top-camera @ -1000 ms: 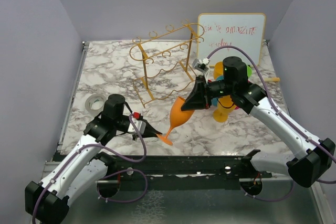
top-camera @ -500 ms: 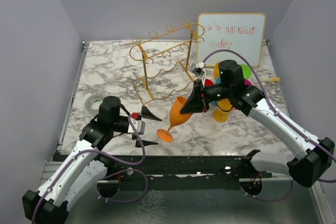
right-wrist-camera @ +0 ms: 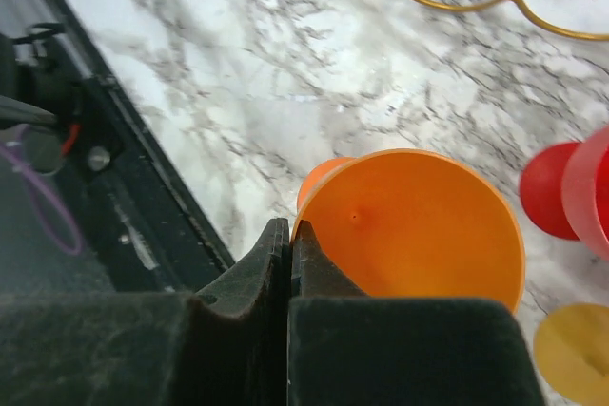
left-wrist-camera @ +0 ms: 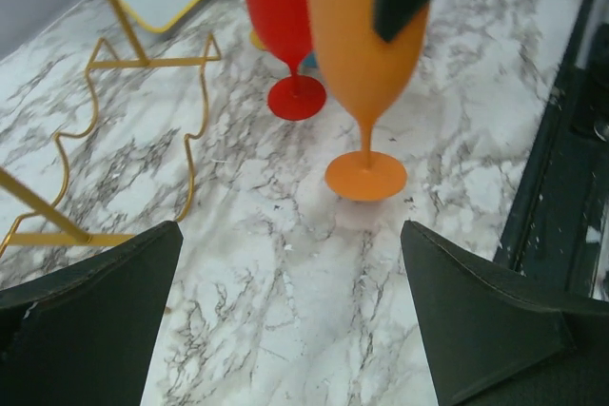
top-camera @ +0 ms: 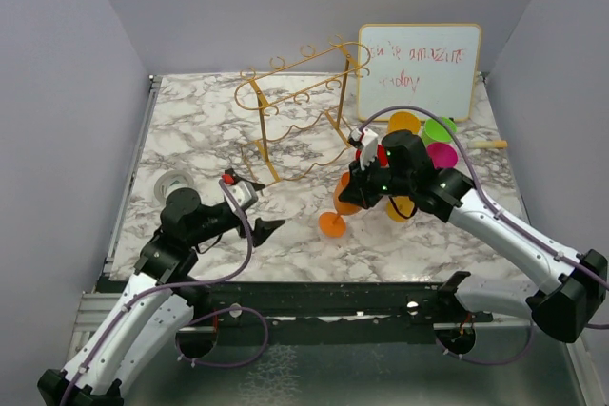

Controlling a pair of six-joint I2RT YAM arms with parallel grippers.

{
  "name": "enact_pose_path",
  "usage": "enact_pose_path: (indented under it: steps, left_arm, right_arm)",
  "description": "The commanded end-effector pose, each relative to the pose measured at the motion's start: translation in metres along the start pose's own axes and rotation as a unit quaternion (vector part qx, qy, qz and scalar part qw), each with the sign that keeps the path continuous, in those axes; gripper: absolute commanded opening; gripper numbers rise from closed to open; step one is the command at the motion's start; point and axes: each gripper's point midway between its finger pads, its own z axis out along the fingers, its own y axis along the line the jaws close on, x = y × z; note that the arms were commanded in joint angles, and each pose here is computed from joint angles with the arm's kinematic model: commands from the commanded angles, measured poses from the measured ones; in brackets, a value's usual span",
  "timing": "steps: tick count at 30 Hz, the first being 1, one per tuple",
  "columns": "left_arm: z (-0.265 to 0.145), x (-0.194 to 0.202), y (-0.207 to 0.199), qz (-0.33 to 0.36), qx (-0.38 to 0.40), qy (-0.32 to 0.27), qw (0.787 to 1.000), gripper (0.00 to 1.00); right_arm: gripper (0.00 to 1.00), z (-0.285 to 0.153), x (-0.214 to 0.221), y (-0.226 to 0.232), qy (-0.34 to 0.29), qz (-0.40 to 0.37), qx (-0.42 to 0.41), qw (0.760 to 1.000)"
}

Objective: Take the wine glass off the wine glass rack
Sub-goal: Place the wine glass at the center of the board.

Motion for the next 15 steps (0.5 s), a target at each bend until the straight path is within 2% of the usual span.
enact_pose_path:
  steps: [1, 5, 8, 11, 12, 14, 15]
  left_arm:
    - [-0.003, -0.012, 0.043, -0.099, -0.137, -0.028, 0.985, 0.99]
    - [-0.006, -0.004, 0.062, -0.15, -0.198, 0.001, 0.969, 0.99]
    - [-0.012, -0.002, 0.075, -0.168, -0.241, 0.016, 0.956, 0.99]
    - [-0.024, -0.005, 0.088, -0.179, -0.29, 0.003, 0.94, 0.99]
    - [-0.034, -0.003, 0.096, -0.184, -0.327, 0.0, 0.927, 0.99]
    - [-0.063, 0.006, 0.115, -0.204, -0.422, 0.001, 0.883, 0.99]
    - [-0.08, 0.008, 0.124, -0.202, -0.468, 0.0, 0.86, 0.99]
  right_arm:
    - [0.01, 0.004, 0.012, -0.04, 0.001, -0.013, 0.123, 0.992]
    - [0.0, 0.003, 0.009, -0.055, -0.023, -0.026, 0.168, 0.985]
    - [0.0, 0.012, 0.015, -0.055, -0.01, -0.03, 0.166, 0.986]
    - [0.05, 0.022, 0.025, -0.057, 0.016, -0.04, 0.18, 0.983]
    - [0.08, 0.025, 0.028, -0.057, 0.024, -0.045, 0.184, 0.982]
    - [0.16, 0.028, 0.029, -0.055, 0.028, -0.052, 0.19, 0.98]
    - [0.24, 0.028, 0.029, -0.053, 0.029, -0.056, 0.188, 0.98]
